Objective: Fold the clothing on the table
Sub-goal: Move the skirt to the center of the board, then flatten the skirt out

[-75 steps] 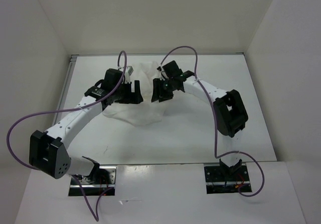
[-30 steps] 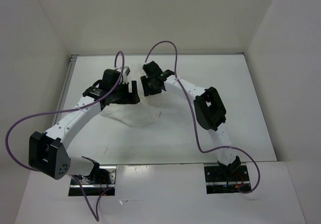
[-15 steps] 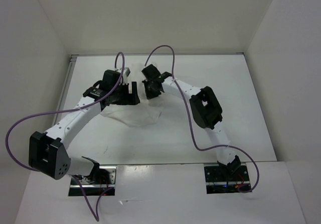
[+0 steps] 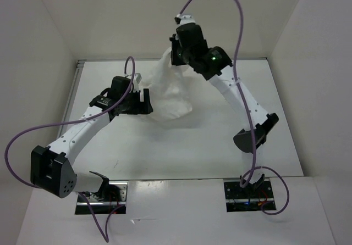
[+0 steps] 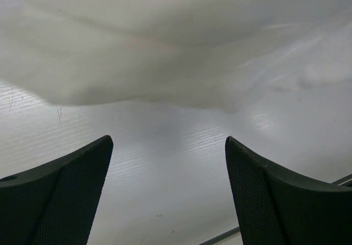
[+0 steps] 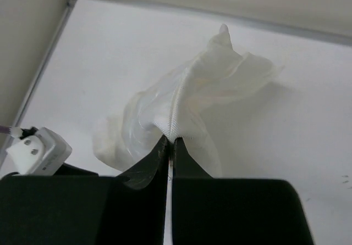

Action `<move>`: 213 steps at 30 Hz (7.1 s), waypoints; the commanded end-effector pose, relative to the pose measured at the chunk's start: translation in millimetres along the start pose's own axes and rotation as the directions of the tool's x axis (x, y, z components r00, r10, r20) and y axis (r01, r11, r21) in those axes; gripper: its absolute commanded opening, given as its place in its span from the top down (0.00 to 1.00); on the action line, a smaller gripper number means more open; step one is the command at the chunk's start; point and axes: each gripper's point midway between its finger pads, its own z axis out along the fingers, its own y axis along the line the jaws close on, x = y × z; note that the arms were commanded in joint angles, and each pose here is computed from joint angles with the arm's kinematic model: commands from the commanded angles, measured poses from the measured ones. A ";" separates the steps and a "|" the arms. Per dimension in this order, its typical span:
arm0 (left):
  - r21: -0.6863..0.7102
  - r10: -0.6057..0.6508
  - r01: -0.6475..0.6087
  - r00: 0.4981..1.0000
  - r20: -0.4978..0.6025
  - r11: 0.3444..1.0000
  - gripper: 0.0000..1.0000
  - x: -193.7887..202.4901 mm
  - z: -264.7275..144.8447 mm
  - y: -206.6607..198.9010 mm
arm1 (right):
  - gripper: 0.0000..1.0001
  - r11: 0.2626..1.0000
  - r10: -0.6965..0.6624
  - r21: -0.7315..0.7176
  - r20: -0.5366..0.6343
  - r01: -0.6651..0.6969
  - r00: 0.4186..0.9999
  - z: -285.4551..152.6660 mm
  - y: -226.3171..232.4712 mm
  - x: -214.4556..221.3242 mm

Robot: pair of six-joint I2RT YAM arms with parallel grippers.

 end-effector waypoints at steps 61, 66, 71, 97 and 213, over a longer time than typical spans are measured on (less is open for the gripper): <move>0.171 0.006 0.042 0.963 -0.269 0.984 0.10 61.6 45.1 -35.0 | 0.80 0.793 0.590 0.439 -0.382 -0.422 0.711 -105.1 -233.8 266.5; 0.153 0.025 0.043 0.908 -0.418 0.987 0.14 90.5 84.5 -40.4 | 0.69 0.785 0.596 0.455 -0.364 -0.422 0.716 -108.8 -233.5 264.4; 0.183 0.024 0.059 0.907 -0.420 0.981 0.14 81.1 108.1 -59.0 | 0.69 0.784 0.598 0.455 -0.373 -0.422 0.709 -108.5 -230.2 268.3; 0.023 -0.063 0.069 0.979 -0.196 0.997 0.47 -52.0 116.9 14.6 | 0.64 0.837 0.547 0.328 -0.504 -0.437 0.668 -85.8 -158.6 290.8; -0.062 -0.403 0.424 0.793 -0.457 0.904 0.94 81.4 138.9 70.4 | 0.51 0.762 0.635 0.514 -0.477 -0.393 0.608 -26.1 -155.9 347.8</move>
